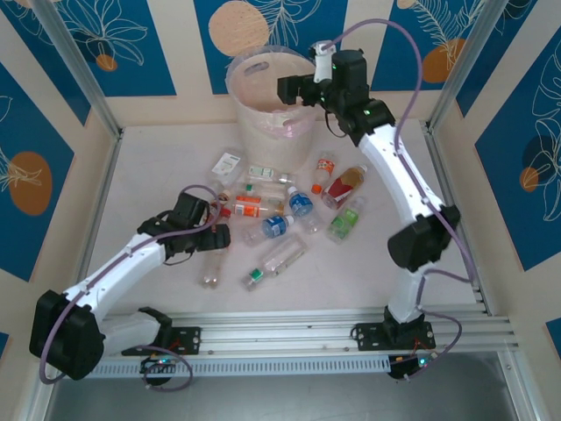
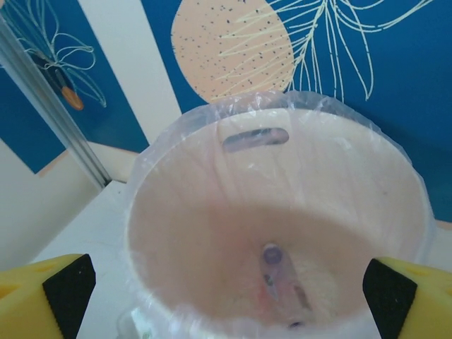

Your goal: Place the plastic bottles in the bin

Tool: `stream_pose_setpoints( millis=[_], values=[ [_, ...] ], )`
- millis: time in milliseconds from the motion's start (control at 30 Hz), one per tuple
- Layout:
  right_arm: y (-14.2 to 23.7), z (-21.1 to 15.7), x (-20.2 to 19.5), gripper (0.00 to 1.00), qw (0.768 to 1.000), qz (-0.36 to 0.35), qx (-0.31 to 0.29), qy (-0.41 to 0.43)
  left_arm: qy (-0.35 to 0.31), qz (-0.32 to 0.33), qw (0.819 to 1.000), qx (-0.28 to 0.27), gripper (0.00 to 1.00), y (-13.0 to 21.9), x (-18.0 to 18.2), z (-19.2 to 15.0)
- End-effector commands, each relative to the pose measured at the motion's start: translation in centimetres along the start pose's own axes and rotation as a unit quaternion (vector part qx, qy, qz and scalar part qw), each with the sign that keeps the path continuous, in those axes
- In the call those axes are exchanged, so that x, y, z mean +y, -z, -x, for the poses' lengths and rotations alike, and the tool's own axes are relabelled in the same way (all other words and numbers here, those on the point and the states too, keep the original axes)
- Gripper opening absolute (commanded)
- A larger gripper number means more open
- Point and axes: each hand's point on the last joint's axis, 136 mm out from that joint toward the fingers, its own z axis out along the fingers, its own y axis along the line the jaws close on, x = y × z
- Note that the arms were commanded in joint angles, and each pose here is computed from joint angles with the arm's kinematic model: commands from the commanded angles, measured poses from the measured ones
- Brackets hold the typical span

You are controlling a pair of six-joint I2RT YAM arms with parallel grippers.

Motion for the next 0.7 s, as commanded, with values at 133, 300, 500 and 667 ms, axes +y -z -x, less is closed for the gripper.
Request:
stream_pose_setpoints(
  millis=[133, 300, 500, 667],
  values=[
    [7.2, -1.1, 0.1, 1.00, 0.994, 0.005, -0.100, -0.033, -0.023, 0.018, 0.998, 0.057, 1.00, -1.6, -0.3, -2.9],
    [10.4, -5.6, -2.1, 0.99, 0.993, -0.030, -0.098, -0.063, -0.047, 0.037, 0.996, 0.064, 1.00, -2.7, -0.5, -3.4],
    [12.9, -11.0, -5.1, 1.00, 0.986, -0.075, -0.075, -0.127, -0.095, 0.069, 0.992, 0.036, 0.97, -4.0, -0.5, -2.5],
    [14.7, -11.7, -6.5, 1.00, 0.981, -0.089, -0.069, -0.157, -0.129, 0.105, 0.985, 0.035, 0.92, -4.9, 0.1, -2.0]
  ],
)
